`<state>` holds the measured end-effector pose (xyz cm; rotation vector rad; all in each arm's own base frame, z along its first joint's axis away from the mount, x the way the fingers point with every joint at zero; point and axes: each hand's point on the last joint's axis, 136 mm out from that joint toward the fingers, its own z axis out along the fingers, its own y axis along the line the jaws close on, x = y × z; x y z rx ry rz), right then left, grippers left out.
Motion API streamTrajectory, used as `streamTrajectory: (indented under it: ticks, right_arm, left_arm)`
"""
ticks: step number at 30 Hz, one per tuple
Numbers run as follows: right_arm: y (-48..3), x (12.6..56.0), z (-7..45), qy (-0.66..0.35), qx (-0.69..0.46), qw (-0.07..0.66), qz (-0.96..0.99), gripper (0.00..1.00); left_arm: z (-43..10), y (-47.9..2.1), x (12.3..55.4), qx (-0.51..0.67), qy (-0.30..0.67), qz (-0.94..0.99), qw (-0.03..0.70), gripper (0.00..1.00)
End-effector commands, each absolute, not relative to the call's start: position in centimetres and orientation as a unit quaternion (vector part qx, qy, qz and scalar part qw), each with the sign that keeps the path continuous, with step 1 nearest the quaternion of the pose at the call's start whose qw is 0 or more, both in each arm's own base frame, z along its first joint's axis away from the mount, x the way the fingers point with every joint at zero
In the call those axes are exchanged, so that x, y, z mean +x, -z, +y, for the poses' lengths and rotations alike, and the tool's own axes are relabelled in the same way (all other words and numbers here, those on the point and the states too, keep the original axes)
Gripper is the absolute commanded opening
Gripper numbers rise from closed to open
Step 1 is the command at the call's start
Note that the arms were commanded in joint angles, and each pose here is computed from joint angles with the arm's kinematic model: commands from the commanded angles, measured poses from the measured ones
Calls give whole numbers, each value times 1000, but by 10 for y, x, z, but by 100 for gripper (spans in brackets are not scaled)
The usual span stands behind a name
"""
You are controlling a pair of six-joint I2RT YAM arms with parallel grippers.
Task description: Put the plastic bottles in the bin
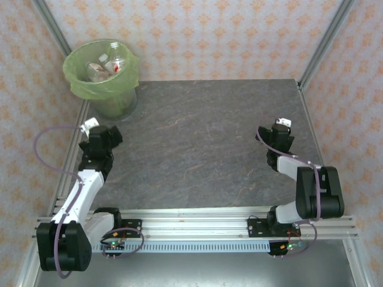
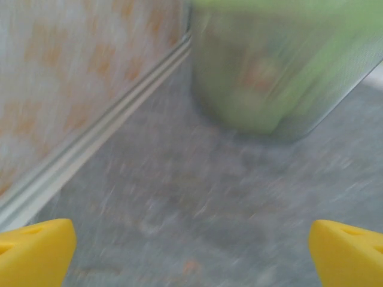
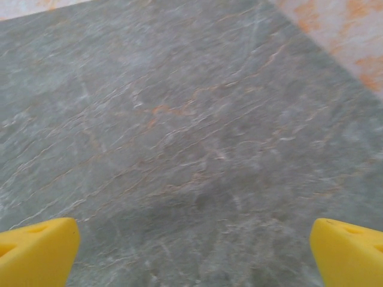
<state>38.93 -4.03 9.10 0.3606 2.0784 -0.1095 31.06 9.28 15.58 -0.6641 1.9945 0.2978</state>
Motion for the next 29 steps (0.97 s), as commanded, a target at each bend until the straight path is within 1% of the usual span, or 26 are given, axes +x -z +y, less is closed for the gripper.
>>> streamTrajectory:
  ticks: [1, 3, 7, 8, 10, 11, 12, 15, 19, 29]
  right_arm:
    - [-93, 408, -18, -7, 95, 518, 850, 99]
    - [-93, 405, -14, -16, 86, 518, 851, 99]
    - [-90, 394, -12, -21, 78, 553, 829, 99]
    - [-91, 395, -14, -22, 85, 574, 814, 99]
    - [-87, 393, -24, 1, 109, 547, 830, 99]
    - [-88, 395, -28, 9, 120, 553, 824, 99]
    - [-89, 394, -27, 8, 117, 562, 819, 99]
    - [-89, 394, -27, 9, 117, 556, 823, 99]
    - [-88, 394, -25, 8, 112, 555, 824, 99]
    - [-88, 394, -25, 8, 111, 553, 826, 99]
  left_arm:
    - [104, -160, 325, -277, -141, 779, 545, 100]
    - [94, -145, 337, -237, -129, 793, 547, 100]
    - [80, -123, 353, -191, -103, 797, 564, 100]
    - [76, -121, 358, -183, -93, 802, 561, 100]
    - [67, -121, 368, -170, -72, 804, 565, 100]
    - [63, -118, 374, -162, -66, 803, 569, 100]
    - [56, -112, 378, -147, -71, 809, 564, 100]
    - [31, -99, 391, -89, -106, 824, 549, 100]
    - [42, -98, 385, -119, -126, 815, 553, 100]
    - [42, -98, 385, -121, -127, 814, 553, 100]
